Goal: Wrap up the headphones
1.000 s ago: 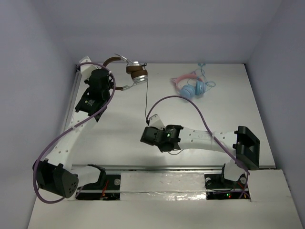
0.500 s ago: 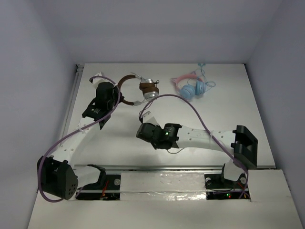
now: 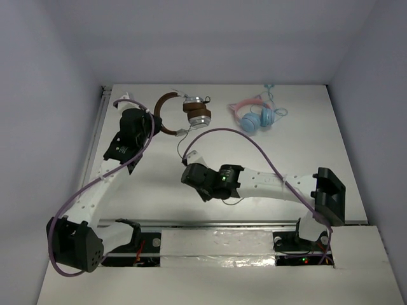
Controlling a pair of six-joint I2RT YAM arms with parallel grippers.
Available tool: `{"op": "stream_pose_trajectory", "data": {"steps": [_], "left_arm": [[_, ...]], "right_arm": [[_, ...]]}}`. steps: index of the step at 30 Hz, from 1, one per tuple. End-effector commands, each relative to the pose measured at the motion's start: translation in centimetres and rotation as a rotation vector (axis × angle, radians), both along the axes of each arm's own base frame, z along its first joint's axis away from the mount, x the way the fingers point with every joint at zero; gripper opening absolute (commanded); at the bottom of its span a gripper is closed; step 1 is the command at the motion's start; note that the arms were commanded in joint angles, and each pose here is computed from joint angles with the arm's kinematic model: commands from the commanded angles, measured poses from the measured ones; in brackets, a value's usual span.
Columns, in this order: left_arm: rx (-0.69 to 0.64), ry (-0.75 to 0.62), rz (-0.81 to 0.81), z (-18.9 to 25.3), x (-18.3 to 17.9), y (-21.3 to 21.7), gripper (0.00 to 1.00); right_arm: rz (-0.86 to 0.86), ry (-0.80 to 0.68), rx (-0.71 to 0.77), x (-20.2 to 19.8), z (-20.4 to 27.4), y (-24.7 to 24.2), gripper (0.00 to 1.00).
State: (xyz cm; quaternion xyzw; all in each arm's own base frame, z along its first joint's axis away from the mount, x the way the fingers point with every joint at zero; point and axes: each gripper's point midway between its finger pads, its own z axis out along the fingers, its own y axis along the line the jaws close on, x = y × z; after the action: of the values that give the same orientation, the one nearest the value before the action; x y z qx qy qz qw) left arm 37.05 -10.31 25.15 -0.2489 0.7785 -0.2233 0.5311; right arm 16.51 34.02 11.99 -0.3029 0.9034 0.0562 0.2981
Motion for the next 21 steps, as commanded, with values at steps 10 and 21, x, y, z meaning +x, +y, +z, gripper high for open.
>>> {"op": "stream_pose_trajectory", "data": {"steps": [10, 21], "left_arm": [[0.043, 0.026, -0.085, -4.5, -1.6, -4.3, 0.00], [0.248, 0.163, -0.180, -8.6, -6.8, -3.9, 0.00]], "right_arm": [[0.061, -0.109, 0.098, 0.5, 7.9, 2.0, 0.00], [-0.009, -0.203, 0.028, 3.6, 11.2, -3.8, 0.00]]}}
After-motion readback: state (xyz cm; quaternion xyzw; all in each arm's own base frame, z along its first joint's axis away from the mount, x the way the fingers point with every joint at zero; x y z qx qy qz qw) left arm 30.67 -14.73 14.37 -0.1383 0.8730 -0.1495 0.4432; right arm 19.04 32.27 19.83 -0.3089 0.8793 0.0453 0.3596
